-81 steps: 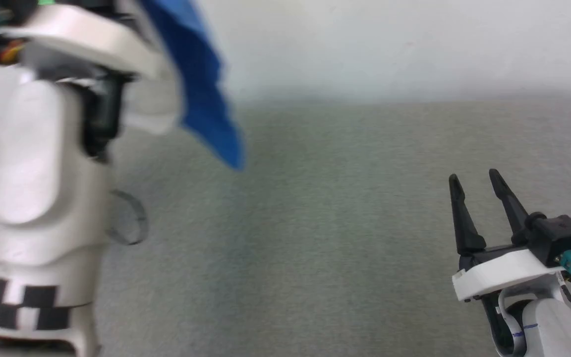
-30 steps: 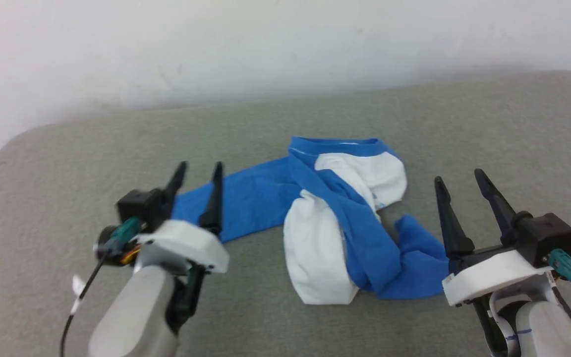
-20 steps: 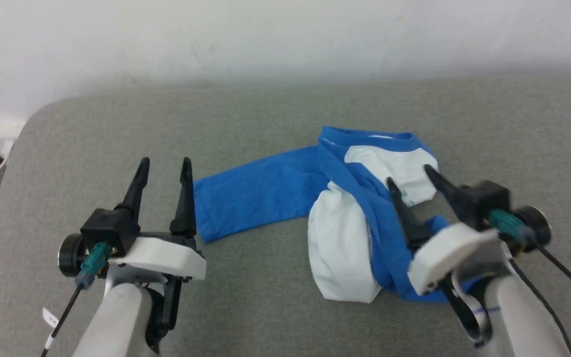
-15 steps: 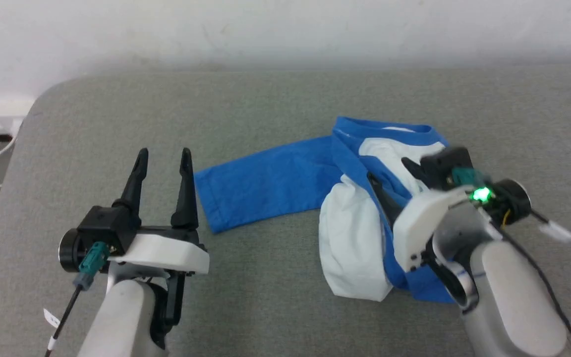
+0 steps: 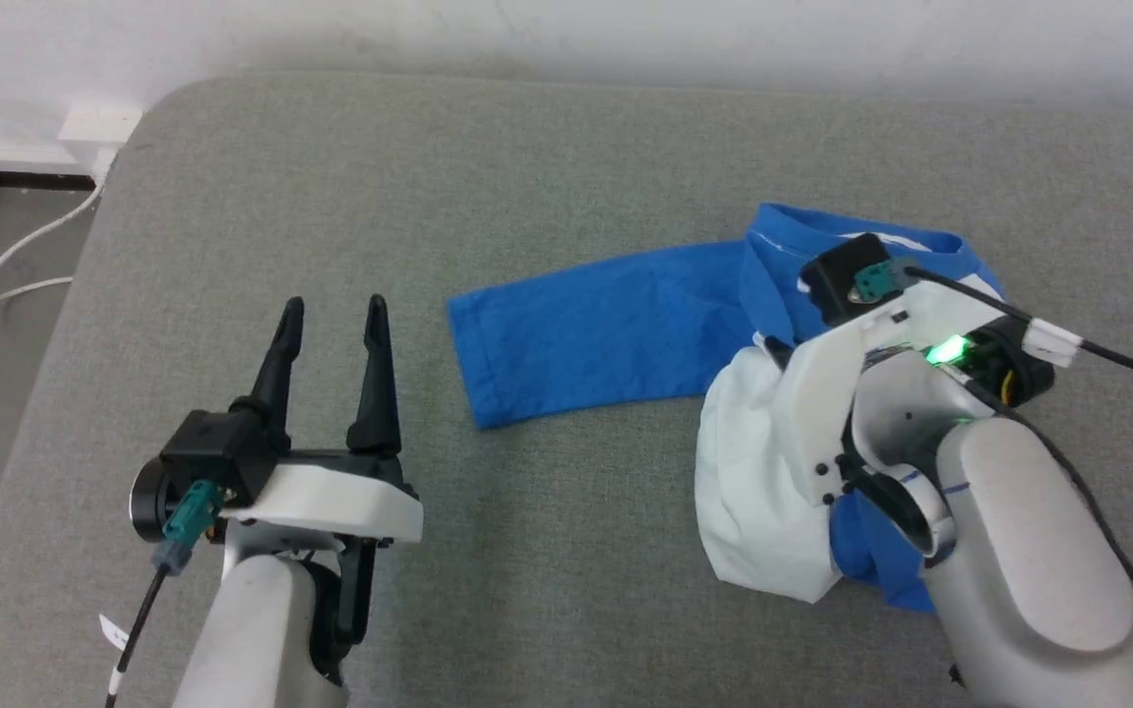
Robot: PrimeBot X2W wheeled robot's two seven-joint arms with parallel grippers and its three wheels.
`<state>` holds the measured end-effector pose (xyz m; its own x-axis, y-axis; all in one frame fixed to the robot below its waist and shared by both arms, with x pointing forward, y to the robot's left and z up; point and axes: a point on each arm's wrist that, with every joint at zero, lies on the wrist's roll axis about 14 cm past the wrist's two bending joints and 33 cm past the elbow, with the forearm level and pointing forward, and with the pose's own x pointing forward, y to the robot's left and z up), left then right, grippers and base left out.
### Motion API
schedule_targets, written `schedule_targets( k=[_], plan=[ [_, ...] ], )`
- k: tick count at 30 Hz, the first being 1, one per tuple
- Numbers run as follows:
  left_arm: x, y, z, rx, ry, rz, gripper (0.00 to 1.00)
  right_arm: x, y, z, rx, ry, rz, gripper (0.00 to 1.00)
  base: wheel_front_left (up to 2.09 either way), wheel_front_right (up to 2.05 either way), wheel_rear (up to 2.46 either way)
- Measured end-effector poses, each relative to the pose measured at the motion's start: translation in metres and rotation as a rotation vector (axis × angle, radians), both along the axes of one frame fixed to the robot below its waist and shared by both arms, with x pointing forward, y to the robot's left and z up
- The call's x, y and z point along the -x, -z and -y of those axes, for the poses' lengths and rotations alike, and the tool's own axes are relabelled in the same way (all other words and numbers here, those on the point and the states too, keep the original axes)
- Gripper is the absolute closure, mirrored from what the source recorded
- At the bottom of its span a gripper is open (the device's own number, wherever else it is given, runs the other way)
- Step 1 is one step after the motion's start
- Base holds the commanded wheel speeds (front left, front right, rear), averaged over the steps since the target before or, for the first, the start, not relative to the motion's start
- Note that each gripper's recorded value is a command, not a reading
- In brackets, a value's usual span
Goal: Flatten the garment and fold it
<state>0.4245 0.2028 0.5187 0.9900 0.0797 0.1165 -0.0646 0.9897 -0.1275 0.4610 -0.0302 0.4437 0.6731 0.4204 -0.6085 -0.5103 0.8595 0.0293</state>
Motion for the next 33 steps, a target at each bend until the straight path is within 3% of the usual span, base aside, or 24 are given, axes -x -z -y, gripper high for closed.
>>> schedule_targets(
  k=[5, 11, 17, 22, 23, 24, 30, 33],
  plan=[
    [0.001, 0.000, 0.000, -0.004, 0.003, 0.001, 0.00, -0.011, -0.027, 0.034, -0.062, 0.116, 0.105, 1.00, 0.00, 0.00, 0.00],
    [0.003, -0.006, 0.014, -0.007, 0.048, 0.018, 0.00, 0.004, -0.045, 0.148, -0.080, 0.465, 0.197, 1.00, 0.00, 0.00, 0.00],
    [0.000, -0.008, 0.035, -0.004, 0.113, 0.027, 0.00, 0.075, -0.010, 0.260, 0.017, 0.810, 0.088, 1.00, 0.00, 0.00, 0.00],
    [-0.004, -0.008, 0.051, 0.000, 0.158, 0.029, 0.00, 0.130, 0.032, 0.294, 0.065, 0.935, -0.090, 1.00, 0.00, 0.00, 0.00],
    [-0.005, -0.007, 0.053, 0.000, 0.165, 0.026, 0.00, 0.138, 0.039, 0.294, 0.068, 0.939, -0.116, 0.77, 0.00, 0.00, 0.00],
    [-0.006, -0.006, 0.055, 0.000, 0.170, 0.022, 0.00, 0.142, 0.041, 0.294, 0.068, 0.944, -0.120, 0.00, 0.00, 0.00, 0.00],
    [-0.011, 0.012, 0.077, -0.002, 0.234, -0.029, 0.00, 0.129, 0.008, 0.306, 0.038, 0.961, 0.134, 0.00, 0.00, 0.00, 0.00],
    [-0.019, 0.020, 0.098, -0.005, 0.296, -0.063, 0.00, 0.110, -0.022, 0.290, 0.023, 0.882, 0.328, 0.00, 0.00, 0.00, 0.00]
  ],
)
